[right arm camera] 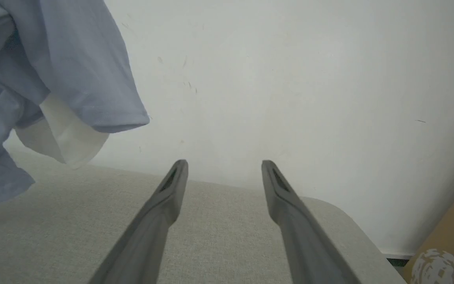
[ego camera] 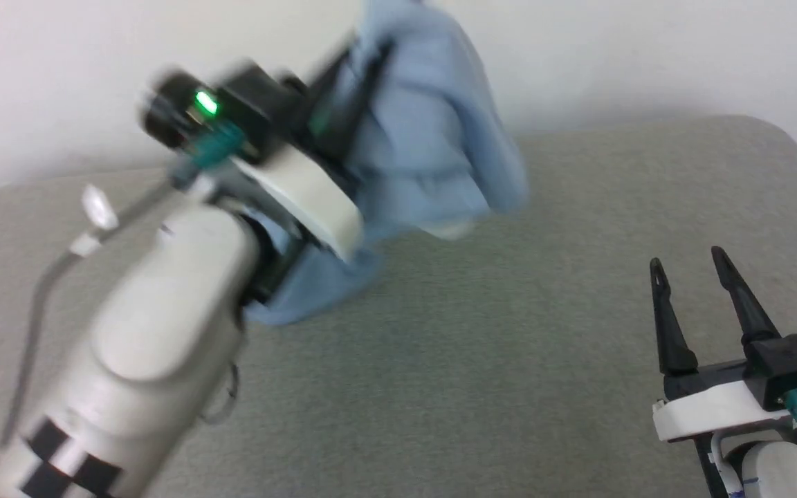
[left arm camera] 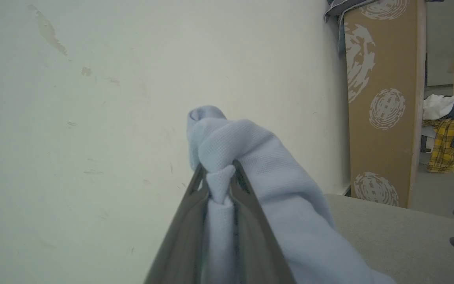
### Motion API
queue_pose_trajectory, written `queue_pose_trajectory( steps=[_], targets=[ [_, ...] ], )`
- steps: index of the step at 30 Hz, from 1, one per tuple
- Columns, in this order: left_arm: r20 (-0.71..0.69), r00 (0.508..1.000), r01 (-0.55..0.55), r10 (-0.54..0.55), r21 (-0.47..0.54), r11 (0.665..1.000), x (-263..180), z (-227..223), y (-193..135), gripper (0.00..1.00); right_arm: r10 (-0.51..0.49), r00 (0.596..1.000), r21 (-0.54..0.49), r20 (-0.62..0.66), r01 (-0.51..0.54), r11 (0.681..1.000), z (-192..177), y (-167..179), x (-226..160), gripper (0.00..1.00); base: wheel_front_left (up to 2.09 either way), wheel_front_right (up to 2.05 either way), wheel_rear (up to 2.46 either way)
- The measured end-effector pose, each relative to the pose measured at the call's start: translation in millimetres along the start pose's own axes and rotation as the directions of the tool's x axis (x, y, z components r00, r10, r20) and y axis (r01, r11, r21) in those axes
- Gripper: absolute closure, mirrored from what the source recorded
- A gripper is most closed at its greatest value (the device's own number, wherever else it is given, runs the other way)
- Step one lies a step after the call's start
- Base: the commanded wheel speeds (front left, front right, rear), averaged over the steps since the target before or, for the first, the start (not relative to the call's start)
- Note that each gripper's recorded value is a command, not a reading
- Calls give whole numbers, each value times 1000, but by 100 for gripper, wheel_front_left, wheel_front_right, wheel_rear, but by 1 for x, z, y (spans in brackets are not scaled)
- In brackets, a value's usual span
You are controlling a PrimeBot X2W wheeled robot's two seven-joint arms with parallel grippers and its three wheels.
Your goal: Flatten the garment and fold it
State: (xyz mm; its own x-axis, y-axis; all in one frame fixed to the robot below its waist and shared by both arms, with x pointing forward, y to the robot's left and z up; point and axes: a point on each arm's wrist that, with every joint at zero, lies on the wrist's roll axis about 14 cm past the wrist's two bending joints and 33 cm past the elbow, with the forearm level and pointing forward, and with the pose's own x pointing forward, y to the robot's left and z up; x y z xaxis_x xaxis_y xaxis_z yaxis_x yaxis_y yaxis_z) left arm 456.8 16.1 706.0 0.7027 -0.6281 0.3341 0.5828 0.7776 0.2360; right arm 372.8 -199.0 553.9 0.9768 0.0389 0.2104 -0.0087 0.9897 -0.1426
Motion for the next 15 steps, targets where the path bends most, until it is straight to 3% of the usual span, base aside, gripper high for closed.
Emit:
queue_pose_trajectory(
  steps=[6, 10, 11, 12, 15],
  targets=[
    [-175, 974, 112, -146, -192, 975, -2, -87, -85, 100, -79, 996, -12, -28, 79, 997, -5, -26, -16, 0, 0, 0, 0],
    [-367, 899, 136, -240, -286, 948, -29, -160, -134, 100, -106, 992, -8, -63, 106, 994, -14, -33, -24, 0, 0, 0, 0],
    [-434, 864, 128, -255, -301, 945, -39, -181, -141, 37, -108, 991, -7, -76, 108, 994, -18, -33, -25, 0, 0, 0, 0],
    [-482, 835, 117, -265, -317, 941, -49, -198, -147, 0, -108, 990, -7, -90, 108, 994, -23, -33, -26, 0, 0, 0, 0],
    [-532, 801, 104, -277, -331, 938, -62, -222, -155, 0, -106, 987, 0, -118, 107, 994, -31, -31, -28, 0, 0, 0, 0]
  ],
)
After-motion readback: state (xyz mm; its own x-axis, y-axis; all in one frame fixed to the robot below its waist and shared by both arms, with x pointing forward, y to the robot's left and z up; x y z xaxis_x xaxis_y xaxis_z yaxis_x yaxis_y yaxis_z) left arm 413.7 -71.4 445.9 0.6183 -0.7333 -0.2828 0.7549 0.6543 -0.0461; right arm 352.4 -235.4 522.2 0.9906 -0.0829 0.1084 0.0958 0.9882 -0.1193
